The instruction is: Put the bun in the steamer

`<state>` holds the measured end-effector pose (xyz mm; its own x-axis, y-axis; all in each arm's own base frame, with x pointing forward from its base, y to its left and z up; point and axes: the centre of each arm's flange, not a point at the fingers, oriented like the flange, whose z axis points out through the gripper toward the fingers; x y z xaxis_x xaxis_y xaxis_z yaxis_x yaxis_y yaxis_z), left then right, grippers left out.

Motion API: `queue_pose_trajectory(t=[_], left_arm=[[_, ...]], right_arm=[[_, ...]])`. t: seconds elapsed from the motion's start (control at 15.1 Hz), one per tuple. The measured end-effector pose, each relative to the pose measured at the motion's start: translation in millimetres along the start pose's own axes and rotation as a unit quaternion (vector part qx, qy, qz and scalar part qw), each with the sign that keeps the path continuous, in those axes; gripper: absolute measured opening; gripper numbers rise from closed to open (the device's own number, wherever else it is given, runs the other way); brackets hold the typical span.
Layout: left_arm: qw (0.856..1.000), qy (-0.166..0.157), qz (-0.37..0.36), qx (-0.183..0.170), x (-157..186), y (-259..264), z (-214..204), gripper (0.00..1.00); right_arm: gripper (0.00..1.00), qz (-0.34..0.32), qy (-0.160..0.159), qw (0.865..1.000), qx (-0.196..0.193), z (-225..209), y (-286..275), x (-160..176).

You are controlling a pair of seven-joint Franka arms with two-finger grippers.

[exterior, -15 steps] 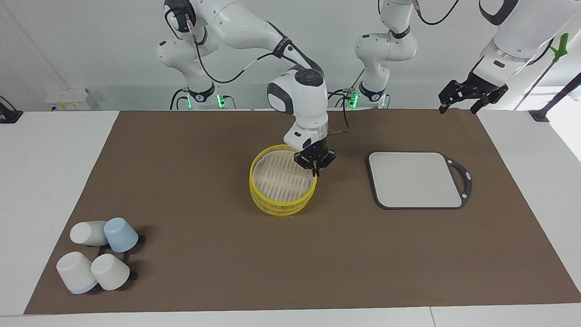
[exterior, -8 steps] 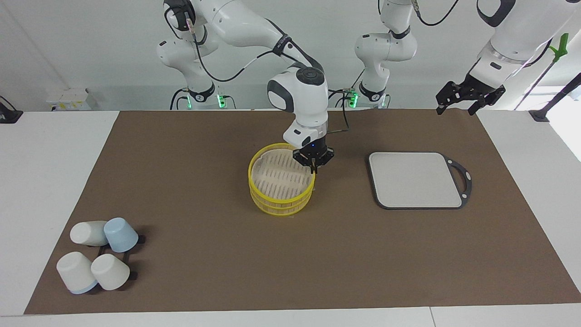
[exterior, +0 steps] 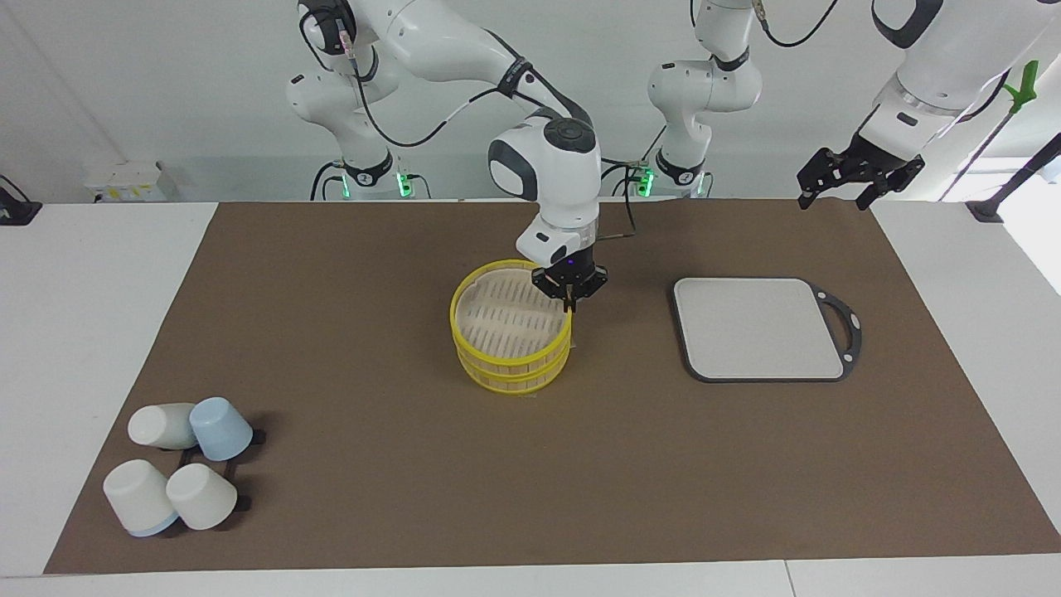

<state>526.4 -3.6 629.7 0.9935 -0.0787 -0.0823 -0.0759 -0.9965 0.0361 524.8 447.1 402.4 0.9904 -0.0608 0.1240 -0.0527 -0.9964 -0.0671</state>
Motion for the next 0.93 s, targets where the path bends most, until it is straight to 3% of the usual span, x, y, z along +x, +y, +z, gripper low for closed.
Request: queue_pose_trajectory(t=[0.46,0.66,0.93], left_arm=[[1.000,0.001,0.002,0.001,0.3,2.3,-0.2,1.00],[1.000,0.000,0.003,0.003,0.3,2.7,-0.2,1.00],[1.000,0.000,0.004,0.004,0.4,3.7,-0.3,1.00]], right_arm=[[0.09,0.037,0.005,0.999,0.019,1.5,0.3,3.3],[0.18,0.048,0.003,0.998,0.031,3.2,1.9,5.4],[0.59,0.047,0.005,0.998,0.035,-1.7,-2.2,3.5]])
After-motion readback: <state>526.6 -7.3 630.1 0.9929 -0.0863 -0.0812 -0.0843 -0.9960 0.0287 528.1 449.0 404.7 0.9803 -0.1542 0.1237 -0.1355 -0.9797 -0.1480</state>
